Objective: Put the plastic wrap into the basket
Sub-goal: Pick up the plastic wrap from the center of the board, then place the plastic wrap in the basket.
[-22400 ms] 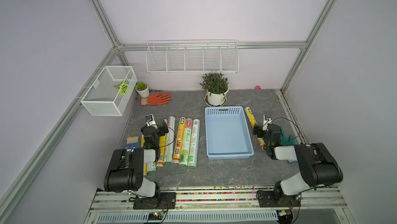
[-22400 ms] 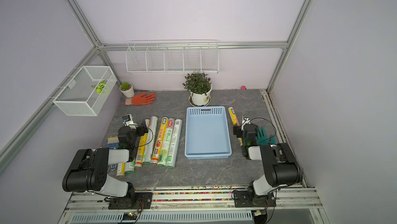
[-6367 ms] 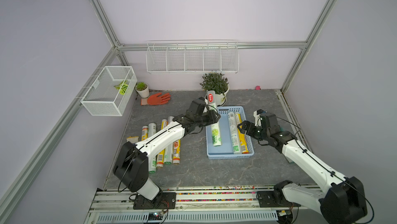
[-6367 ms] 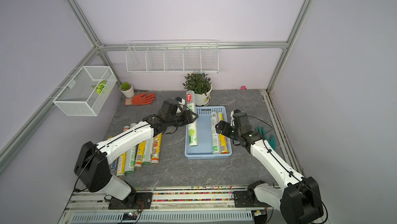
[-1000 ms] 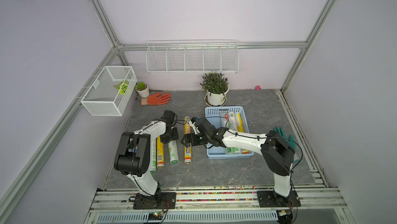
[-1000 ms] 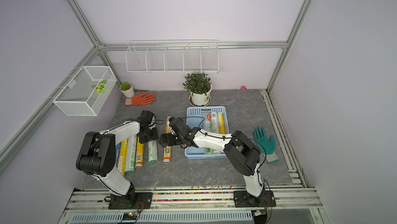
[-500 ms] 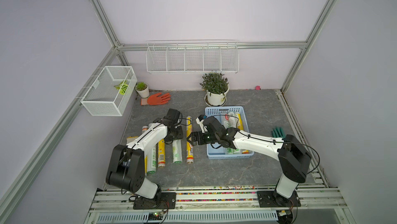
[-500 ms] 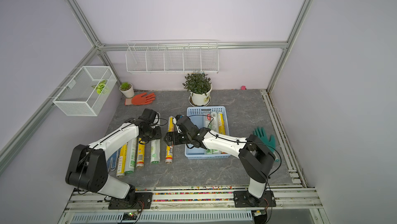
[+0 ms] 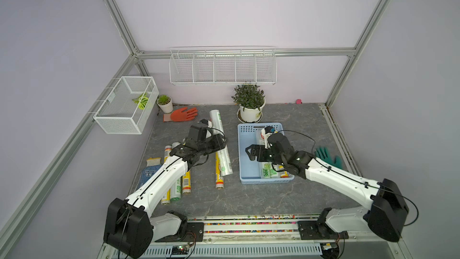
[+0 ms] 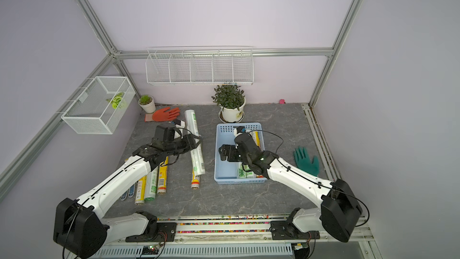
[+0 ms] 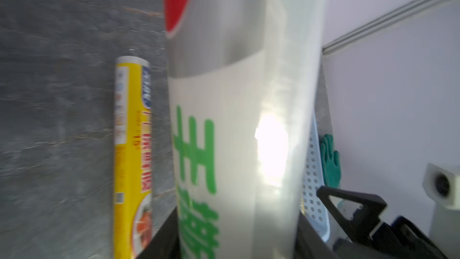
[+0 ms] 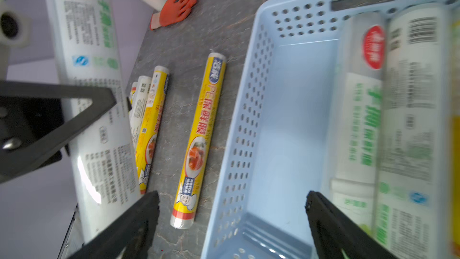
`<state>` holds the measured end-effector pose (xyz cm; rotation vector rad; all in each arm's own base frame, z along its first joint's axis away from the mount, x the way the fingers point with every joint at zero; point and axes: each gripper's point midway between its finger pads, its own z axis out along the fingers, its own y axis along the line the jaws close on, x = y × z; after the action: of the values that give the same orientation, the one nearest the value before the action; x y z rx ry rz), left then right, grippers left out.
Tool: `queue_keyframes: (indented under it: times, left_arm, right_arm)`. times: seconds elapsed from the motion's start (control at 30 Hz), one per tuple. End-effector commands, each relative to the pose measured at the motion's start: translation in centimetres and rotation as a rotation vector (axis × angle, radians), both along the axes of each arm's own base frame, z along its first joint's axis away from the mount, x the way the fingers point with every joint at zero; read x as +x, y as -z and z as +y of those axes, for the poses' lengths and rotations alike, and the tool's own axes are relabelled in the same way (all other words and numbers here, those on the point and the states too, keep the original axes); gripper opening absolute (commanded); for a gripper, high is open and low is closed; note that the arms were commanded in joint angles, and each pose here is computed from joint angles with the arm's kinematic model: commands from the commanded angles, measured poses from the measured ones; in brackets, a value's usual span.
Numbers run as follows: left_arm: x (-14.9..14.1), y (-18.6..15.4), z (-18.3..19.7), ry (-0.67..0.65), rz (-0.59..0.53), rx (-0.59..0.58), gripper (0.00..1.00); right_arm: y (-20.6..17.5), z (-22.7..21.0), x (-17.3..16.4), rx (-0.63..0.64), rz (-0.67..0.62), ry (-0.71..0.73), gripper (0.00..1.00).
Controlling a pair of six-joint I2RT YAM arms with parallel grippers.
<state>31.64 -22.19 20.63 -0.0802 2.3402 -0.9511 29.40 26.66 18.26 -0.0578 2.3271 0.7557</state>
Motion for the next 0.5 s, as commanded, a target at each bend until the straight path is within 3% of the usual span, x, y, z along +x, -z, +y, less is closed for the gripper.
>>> queue_keyframes:
  times: [0.0,0.3,0.47]
  left_arm:
    - [0.8,-4.4,-4.4,0.091,-0.103,-0.122,0.26]
    - [0.9,-1.2,-12.8,0.215,-0.002,-0.068,0.27]
    - [1.8,0.5,-14.7,0.204,0.047,-0.022,0.26]
  right_arm:
    - [1.5,-3.2,0.1,-0.019,0.041,0.065,0.97]
    - [1.8,-7.1,-0.5,0.0,0.077,0.117,0.97]
    - [1.9,-7.8,-1.0,-0.003,0.077,0.121,0.97]
